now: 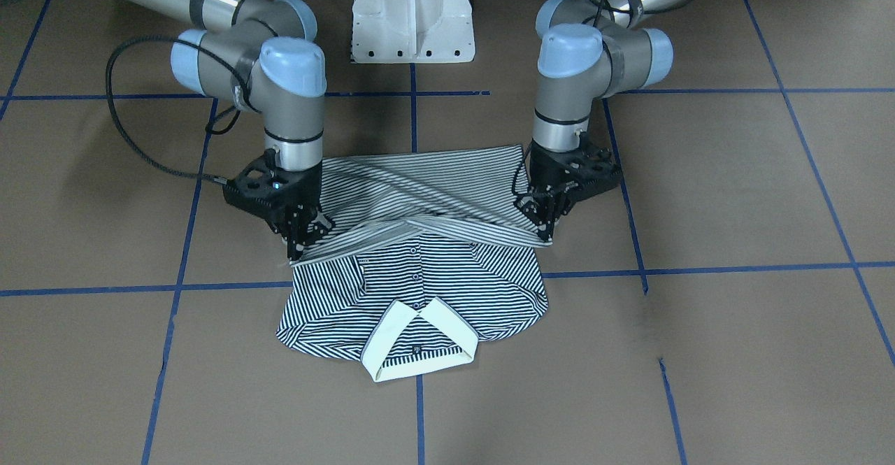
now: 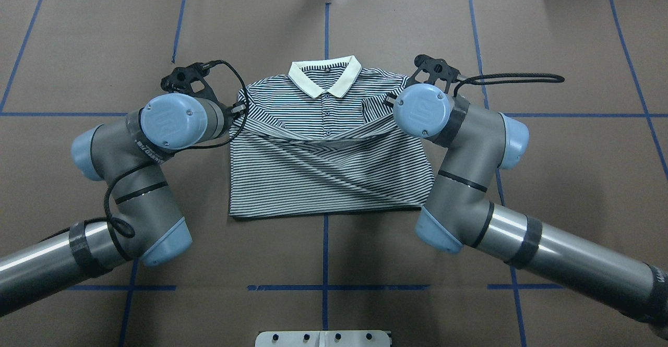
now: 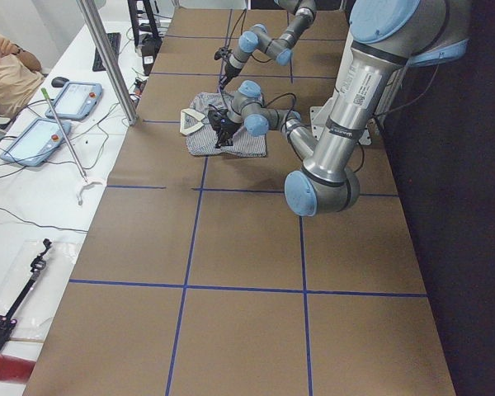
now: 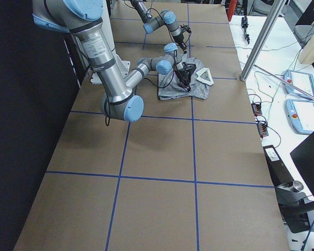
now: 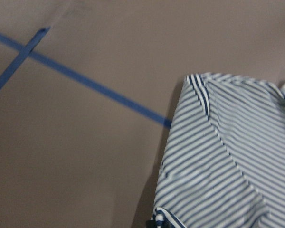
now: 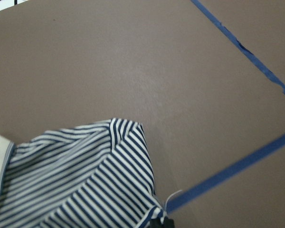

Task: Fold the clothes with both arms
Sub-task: 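Lift the hem with both grippers and fold it toward the collar, then lower the hem near the collar and open both grippers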

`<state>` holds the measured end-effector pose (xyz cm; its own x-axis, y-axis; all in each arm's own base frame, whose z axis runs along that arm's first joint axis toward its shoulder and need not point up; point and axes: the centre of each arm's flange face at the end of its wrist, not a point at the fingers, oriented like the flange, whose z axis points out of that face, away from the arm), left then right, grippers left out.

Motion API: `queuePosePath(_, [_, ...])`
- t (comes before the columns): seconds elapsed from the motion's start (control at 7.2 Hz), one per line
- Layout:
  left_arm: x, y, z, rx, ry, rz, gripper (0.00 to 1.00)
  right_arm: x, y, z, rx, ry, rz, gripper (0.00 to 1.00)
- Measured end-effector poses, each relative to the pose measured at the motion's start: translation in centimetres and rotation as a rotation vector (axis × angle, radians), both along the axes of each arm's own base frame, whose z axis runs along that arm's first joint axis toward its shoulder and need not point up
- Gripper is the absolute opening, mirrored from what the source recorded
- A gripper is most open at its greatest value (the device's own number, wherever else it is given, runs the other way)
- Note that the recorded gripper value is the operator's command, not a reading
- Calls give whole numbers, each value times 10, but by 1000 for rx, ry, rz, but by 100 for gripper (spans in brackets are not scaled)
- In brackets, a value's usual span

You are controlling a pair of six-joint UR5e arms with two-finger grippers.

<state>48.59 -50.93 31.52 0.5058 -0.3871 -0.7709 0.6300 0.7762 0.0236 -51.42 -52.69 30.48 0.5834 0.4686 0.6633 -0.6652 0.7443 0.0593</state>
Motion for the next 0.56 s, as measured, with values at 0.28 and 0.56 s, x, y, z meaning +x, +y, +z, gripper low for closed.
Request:
queuePosePath(0.28, [-2, -31, 11, 27, -13, -32, 0, -4, -42, 8, -13, 10, 9, 0])
queuePosePath(0.56, [2, -41, 9, 47, -6, -49, 0, -2, -58, 13, -21, 26, 14, 0])
